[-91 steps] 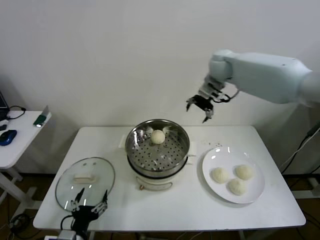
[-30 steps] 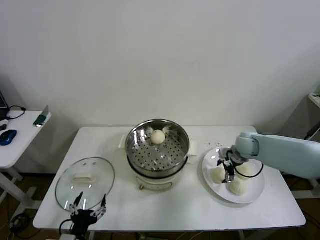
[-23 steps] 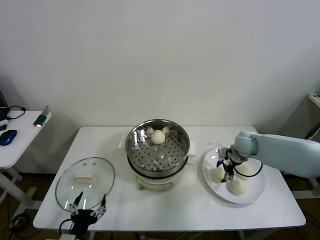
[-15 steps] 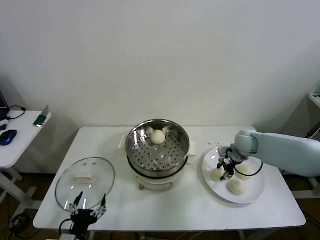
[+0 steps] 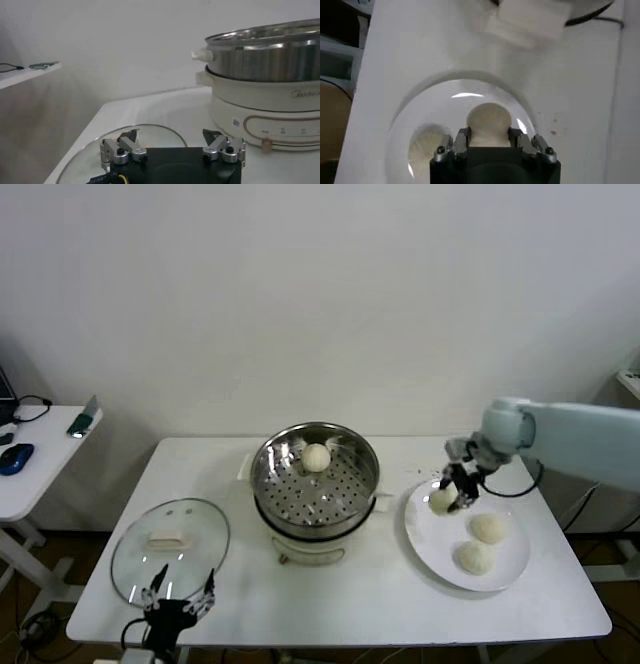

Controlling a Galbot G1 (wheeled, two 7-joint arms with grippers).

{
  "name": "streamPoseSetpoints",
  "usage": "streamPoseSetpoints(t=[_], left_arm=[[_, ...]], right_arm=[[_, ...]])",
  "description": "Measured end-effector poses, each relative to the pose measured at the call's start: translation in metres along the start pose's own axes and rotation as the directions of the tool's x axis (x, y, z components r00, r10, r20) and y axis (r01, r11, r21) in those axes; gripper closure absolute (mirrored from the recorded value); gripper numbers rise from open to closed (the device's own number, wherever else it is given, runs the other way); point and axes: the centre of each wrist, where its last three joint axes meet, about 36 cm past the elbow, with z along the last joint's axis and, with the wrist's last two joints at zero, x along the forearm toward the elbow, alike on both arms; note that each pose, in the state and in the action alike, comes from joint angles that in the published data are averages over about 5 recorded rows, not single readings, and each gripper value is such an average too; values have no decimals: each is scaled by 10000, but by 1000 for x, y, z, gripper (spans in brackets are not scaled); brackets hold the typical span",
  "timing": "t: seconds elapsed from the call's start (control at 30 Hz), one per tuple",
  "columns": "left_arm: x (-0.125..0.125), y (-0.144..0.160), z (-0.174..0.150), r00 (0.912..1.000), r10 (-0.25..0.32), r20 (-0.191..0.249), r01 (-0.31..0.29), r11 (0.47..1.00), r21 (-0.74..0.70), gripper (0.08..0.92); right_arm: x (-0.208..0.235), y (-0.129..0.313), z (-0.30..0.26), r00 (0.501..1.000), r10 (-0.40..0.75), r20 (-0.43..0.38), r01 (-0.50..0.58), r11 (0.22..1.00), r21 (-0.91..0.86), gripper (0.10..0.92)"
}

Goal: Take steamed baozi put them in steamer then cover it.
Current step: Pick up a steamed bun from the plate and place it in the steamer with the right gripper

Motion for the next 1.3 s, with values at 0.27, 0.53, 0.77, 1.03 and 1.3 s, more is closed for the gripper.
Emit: streamPoseSetpoints(t=[0.27, 0.53, 0.77, 1.03, 1.3], left_arm=[[-4, 0, -4, 9999, 51, 88, -51, 10000, -9, 177], [-5, 0, -7, 9998, 44, 172, -44, 10000, 11, 177], [-6, -2, -8, 9998, 60, 164, -61, 10000, 65, 177], [-4, 0, -7, 9999, 23, 130, -23, 10000, 41, 177], [-2, 3, -5, 9999, -48, 136, 48, 10000, 4, 177]], right_arm=[[86, -23, -65, 9960, 742, 507, -771, 9953, 592, 489], [109, -33, -153, 9863, 1074, 1250, -1213, 9866, 1094, 488], [81, -37, -218, 9841, 953, 1499, -1159, 9841, 1347, 488], [24, -40, -270, 9860, 821, 1450, -1041, 9830, 1515, 488], [-30, -42, -300, 9890, 837, 1216, -1032, 9810, 1641, 486]])
